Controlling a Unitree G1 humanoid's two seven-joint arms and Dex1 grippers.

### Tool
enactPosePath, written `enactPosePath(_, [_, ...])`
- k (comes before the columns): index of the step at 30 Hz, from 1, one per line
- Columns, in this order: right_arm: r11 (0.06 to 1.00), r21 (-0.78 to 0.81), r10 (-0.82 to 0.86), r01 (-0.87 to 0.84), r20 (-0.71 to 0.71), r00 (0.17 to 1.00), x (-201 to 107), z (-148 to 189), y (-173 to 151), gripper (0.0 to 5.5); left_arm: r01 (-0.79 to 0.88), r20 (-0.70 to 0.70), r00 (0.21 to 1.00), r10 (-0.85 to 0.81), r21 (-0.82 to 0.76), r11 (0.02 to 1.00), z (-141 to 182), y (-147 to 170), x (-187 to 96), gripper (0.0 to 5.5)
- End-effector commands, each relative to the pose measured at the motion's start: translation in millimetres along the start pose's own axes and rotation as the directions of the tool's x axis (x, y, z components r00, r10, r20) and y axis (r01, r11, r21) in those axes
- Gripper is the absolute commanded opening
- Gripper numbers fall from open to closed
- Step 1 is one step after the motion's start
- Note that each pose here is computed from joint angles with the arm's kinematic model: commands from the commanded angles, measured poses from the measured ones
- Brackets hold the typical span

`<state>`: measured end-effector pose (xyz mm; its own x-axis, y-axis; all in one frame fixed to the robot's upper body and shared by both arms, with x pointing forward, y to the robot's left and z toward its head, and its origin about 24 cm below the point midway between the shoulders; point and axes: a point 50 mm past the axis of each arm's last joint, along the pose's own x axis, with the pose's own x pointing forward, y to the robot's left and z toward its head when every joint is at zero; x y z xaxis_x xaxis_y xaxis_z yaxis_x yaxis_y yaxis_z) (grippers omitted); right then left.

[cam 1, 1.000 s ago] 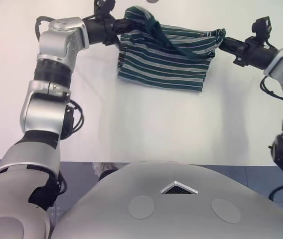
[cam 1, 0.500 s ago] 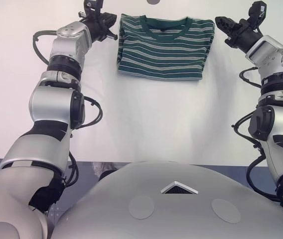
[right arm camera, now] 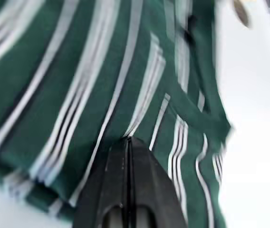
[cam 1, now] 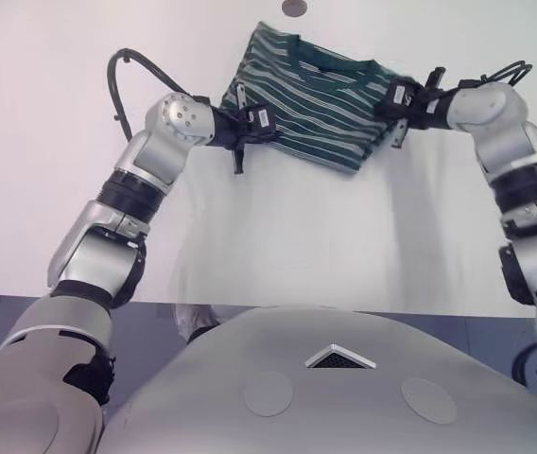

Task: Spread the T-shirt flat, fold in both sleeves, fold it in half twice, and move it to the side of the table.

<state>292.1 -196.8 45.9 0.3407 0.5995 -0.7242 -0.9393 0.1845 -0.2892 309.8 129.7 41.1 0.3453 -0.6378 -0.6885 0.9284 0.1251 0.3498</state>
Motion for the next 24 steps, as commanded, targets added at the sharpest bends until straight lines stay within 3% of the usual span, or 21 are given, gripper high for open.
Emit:
enactPosePath(1, [0.894,0.131,0.36,-0.428,0.357,0.862,13.0,50.4,66.0,0.04,-0.087,-0.321,0.94,0.116,0.103,0.991,-48.4,30.3,-19.1,0.01])
enactPosePath(5, [0.965,0.164,0.129,-0.205,0.381,0.915,17.8,63.9,50.9,0.04,-0.208,-0.121,0.969,0.216,0.073,0.975,-33.1,47.5,-27.2,0.01])
enactPosePath(8, [0.984,0.162,0.007,-0.074,0.377,0.926,-10.4,60.9,42.4,0.59,-0.23,0.05,0.972,0.228,0.056,0.971,-34.9,40.2,-59.8,0.52])
enactPosePath(10, [0.997,0.07,0.014,-0.039,0.321,0.947,-31.4,52.7,55.5,0.93,-0.216,0.072,0.976,0.206,0.173,0.961,-45.5,22.8,-90.4,0.85])
enactPosePath(13, [0.994,-0.01,0.108,-0.109,0.232,0.967,-37.7,39.6,84.4,1.51,-0.095,0.001,0.995,0.1,0.304,0.948,-61.8,-7.8,-112.1,1.37])
enactPosePath(16, [0.994,-0.075,0.092,-0.077,0.219,0.971,-22.5,38.3,94.8,1.97,-0.023,-0.045,0.998,0.042,0.369,0.929,-72.7,-28.9,-112.2,1.81])
enactPosePath(19, [0.99,-0.143,0.027,0.006,0.226,0.974,-3.2,41.7,90.0,1.97,-0.025,-0.001,1.0,0.028,0.41,0.912,-70.7,-37.4,-100.9,1.81])
enactPosePath(24, [0.957,-0.291,0.072,-0.018,0.177,0.982,13.5,38.5,87.9,1.97,-0.037,0.07,0.998,0.006,0.45,0.892,-59.8,-42.4,-83.7,1.81])
